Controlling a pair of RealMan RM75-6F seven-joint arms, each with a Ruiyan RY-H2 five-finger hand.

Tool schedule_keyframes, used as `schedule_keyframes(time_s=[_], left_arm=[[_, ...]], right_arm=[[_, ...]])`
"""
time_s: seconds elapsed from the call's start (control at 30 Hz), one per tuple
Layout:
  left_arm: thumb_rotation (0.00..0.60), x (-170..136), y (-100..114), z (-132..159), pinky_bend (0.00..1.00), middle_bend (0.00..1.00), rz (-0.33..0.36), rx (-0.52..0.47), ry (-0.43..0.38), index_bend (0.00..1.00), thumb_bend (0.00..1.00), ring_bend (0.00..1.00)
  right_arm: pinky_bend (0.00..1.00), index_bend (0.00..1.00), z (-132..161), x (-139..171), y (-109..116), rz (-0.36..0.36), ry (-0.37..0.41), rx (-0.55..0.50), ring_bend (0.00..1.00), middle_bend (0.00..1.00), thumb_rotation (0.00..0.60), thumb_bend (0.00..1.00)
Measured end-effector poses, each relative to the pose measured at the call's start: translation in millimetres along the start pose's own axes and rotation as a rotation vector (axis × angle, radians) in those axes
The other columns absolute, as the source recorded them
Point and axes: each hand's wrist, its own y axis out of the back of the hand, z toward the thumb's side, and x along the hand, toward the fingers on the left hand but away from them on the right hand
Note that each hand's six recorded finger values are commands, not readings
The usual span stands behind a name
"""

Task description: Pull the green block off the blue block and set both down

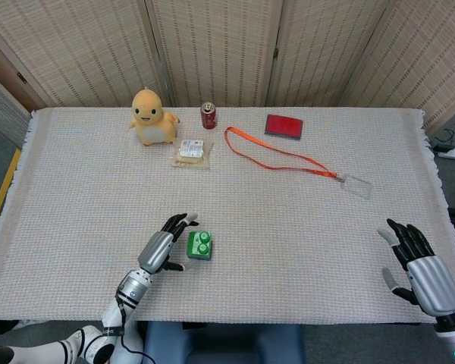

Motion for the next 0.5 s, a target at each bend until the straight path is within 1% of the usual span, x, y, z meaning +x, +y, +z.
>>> schedule_keyframes(time_s=[0.33,0.5], left_arm=[[0.6,9.6,-11.0,-9.5,0.0,0.28,-0.036,-0.072,0.032,0.08,0.3,0.03],[0.6,10.6,-13.7,-9.6,0.0,0.29,-0.036,-0.09,0.037,0.09,0.3,0.03]], right_arm=[[0.0,0.0,-2.9,-1.4,-0.9,0.007,-0.011,-0.005,0.0,0.0,0.6,0.52],[0.0,0.0,-4.0,-3.2,-2.2,0.014,-0.015,-0.004,0.0,0.0,0.6,0.52]])
